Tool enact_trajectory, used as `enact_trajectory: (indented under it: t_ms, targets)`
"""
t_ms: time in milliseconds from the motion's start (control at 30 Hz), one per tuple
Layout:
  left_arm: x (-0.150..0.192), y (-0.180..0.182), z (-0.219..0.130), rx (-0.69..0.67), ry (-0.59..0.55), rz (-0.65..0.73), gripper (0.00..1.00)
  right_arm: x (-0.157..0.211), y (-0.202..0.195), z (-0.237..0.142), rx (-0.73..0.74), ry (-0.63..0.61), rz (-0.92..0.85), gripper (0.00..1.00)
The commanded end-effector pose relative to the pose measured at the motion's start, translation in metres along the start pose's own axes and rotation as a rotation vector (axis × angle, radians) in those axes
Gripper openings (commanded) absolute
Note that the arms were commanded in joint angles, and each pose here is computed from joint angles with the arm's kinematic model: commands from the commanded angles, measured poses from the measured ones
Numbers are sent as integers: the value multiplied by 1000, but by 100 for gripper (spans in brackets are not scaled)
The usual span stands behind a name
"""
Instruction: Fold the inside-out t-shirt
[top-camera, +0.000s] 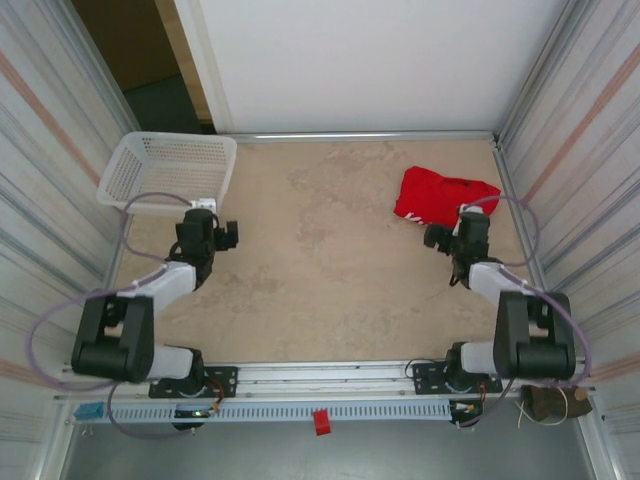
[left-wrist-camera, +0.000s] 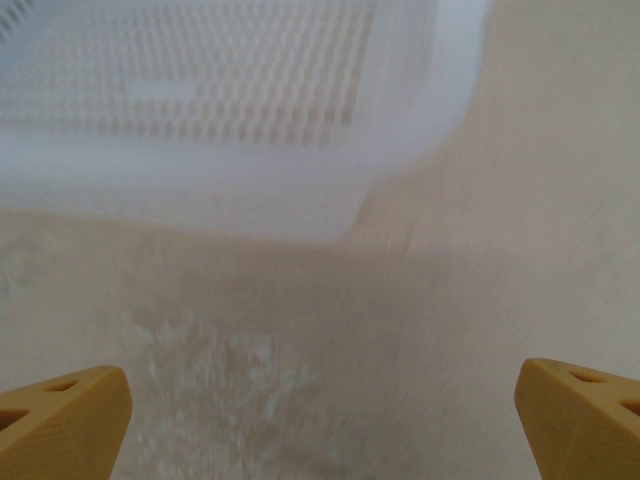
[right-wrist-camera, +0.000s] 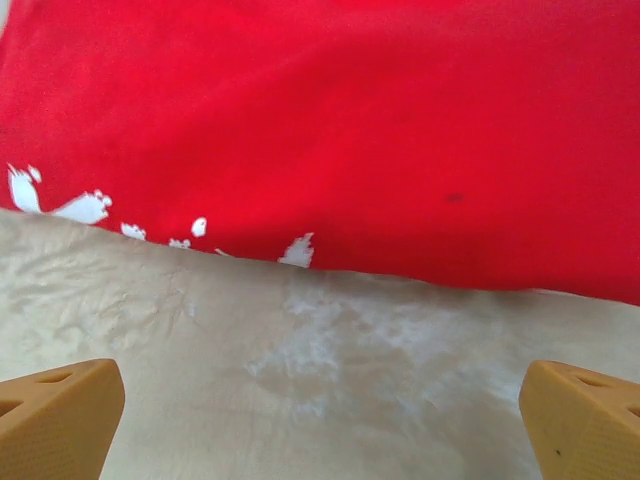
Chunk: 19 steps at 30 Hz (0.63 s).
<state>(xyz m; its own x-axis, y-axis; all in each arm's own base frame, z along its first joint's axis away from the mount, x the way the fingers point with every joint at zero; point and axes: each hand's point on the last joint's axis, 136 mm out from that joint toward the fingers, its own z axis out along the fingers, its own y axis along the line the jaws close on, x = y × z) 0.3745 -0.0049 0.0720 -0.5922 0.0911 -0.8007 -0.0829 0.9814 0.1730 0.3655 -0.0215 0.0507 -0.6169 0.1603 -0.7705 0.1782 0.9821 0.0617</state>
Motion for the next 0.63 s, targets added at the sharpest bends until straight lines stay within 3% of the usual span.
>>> enact_trajectory:
  t_ms: [0,33,67,100,133,167,200,400,600]
  targets:
    - [-38,4,-1,39,-213,-3,99,-46,3,2,-45,-254,-12,99]
    - [-31,4,-2,92,-247,-32,98,-39,1,2,-44,-248,-1,99]
    - [-26,3,-3,131,-299,-53,98,-44,6,1,-53,-322,-25,99]
    - [-31,11,-1,106,-338,-71,99,-46,6,3,-41,-299,-30,99]
    - [-26,11,4,113,-258,-93,99,-38,3,4,-48,-240,-13,99]
    - [-27,5,6,151,-231,-73,99,-43,6,3,-61,-293,-20,99]
    - [-31,1,6,161,-271,-51,99,-44,8,1,-41,-298,-38,99]
    - [-28,0,7,172,-230,-54,99,-39,11,6,-93,-237,-37,99]
    - [-28,0,8,171,-230,-54,99,-41,12,2,-102,-259,-39,99]
